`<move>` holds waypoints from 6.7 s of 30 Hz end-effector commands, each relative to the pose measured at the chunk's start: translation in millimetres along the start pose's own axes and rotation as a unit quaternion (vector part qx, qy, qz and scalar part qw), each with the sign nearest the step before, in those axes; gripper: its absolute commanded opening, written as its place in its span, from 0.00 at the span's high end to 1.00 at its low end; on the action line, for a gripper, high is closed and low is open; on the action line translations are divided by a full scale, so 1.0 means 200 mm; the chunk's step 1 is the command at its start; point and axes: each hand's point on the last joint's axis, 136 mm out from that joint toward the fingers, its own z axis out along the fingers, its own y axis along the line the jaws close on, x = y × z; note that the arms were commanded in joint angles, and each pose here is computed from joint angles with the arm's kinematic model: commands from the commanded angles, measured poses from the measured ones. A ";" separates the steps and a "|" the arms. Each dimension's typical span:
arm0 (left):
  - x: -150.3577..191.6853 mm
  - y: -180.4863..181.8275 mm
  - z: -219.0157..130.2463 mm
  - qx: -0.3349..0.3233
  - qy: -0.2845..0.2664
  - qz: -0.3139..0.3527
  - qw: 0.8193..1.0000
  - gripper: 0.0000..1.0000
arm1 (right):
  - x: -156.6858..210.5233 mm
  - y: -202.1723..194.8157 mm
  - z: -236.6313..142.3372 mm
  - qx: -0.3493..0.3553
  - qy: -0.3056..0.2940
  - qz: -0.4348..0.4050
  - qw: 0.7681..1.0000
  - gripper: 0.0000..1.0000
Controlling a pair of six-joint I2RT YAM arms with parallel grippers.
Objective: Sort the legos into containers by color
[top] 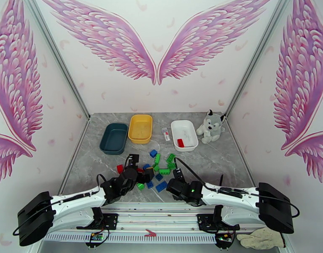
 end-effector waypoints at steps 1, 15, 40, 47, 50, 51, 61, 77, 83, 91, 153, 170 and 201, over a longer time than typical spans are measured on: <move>-0.13 -0.13 0.03 0.053 -0.009 -0.023 0.998 0.01 | -0.21 -0.03 -0.10 0.008 -0.067 0.028 0.997 0.56; -0.44 -0.26 0.33 0.068 -0.002 -0.026 0.997 0.01 | -1.21 -0.40 -0.09 0.002 -0.141 0.187 0.972 0.59; -0.22 0.26 -0.14 -0.089 -0.043 -0.033 0.995 0.01 | -1.35 -0.37 -0.17 -0.024 -0.221 0.156 0.963 0.01; -0.14 0.50 -0.34 -0.169 -0.055 -0.042 0.983 0.04 | -1.05 -0.12 -0.27 -0.105 -0.198 0.125 0.967 0.23; -0.10 0.58 -0.41 -0.194 -0.061 -0.051 0.978 0.07 | -0.89 0.03 -0.27 -0.136 -0.193 0.106 0.966 0.26; -0.08 0.61 -0.42 -0.200 -0.063 -0.054 0.976 0.08 | -0.83 0.09 -0.27 -0.151 -0.193 0.097 0.965 0.27; -0.05 0.70 -0.41 -0.242 -0.062 -0.041 0.968 0.09 | -0.37 0.53 -0.07 -0.139 -0.132 -0.023 0.981 0.31; -0.09 0.75 -0.19 -0.272 0.004 -0.026 0.962 0.21 | -0.32 0.60 -0.03 -0.103 -0.118 -0.030 0.987 0.23; -0.06 0.80 -0.10 -0.293 0.028 -0.020 0.955 0.29 | -0.32 0.53 -0.07 -0.100 -0.127 -0.019 0.987 0.22; 0.00 0.87 0.04 -0.305 0.063 -0.023 0.950 0.39 | -0.32 0.50 -0.11 -0.102 -0.135 -0.013 0.985 0.19; -0.71 -0.88 1.26 0.145 0.063 0.020 0.987 0.28 | -0.60 -0.44 -0.48 -0.019 -0.257 0.189 0.948 0.01; -0.51 -0.25 0.47 -0.054 0.003 0.064 0.996 0.27 | -0.54 -0.18 -0.29 -0.104 -0.185 0.121 0.970 0.19; 0.21 0.60 -0.28 -0.233 0.049 0.005 0.971 0.06 | -0.50 0.63 -0.03 -0.197 -0.087 -0.042 0.976 0.14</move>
